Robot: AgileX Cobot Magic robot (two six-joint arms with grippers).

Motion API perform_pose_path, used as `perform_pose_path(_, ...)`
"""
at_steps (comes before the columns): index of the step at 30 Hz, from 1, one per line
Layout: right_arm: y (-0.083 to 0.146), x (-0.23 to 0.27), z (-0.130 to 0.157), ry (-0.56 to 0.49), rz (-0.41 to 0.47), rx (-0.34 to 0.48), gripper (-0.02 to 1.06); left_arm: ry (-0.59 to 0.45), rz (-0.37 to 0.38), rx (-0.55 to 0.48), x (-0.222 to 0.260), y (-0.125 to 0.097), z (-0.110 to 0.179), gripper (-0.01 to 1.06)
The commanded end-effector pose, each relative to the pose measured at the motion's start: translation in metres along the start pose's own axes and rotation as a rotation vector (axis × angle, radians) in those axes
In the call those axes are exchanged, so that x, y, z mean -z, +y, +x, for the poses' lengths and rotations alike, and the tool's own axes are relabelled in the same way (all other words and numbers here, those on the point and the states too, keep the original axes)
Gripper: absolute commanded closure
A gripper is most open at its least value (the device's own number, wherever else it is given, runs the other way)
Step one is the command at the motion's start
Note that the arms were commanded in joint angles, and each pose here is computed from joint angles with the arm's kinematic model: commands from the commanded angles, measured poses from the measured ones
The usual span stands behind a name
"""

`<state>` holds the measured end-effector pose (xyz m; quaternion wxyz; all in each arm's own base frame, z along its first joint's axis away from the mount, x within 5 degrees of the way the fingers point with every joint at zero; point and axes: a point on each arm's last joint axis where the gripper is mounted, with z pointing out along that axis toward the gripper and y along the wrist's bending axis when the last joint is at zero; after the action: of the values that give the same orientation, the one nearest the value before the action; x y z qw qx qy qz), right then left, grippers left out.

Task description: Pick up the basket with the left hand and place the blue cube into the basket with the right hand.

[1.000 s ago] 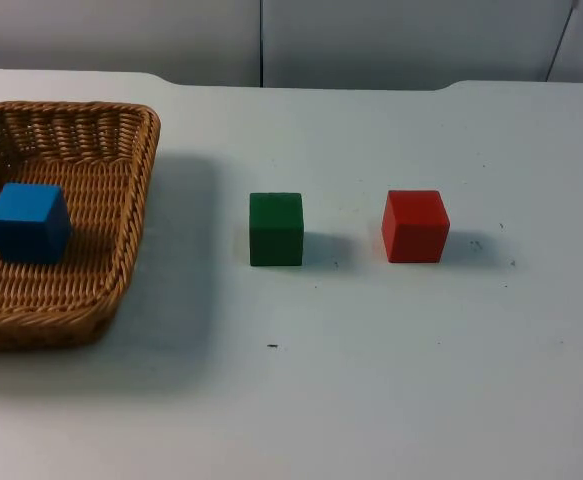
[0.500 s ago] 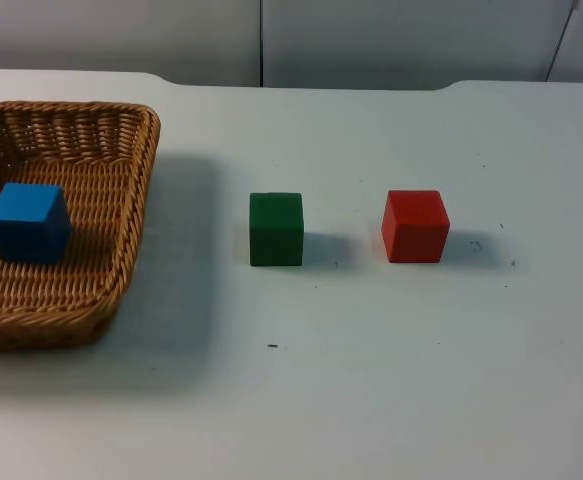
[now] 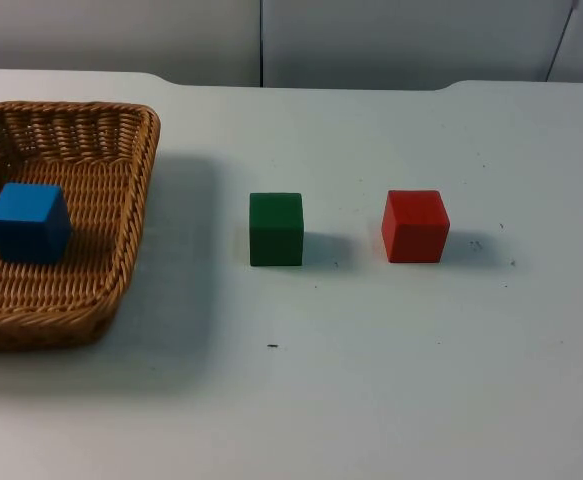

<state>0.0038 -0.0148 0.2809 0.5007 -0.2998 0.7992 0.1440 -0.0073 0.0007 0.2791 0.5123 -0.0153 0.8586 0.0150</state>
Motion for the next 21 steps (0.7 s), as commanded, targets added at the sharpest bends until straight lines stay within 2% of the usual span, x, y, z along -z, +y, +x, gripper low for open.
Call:
perform_pose_path(1, 0.0012, -0.0018, 0.0010, -0.006, -0.009, -0.004, 0.00, -0.016, 0.008, 0.008, -0.0002, -0.0004, -0.0002, 0.29)
perform_pose_path(21, 0.0028, -0.0017, 0.0017, 0.002, -0.026, -0.055, 0.00, -0.016, 0.008, 0.008, -0.0002, -0.0004, -0.0002, 0.29)
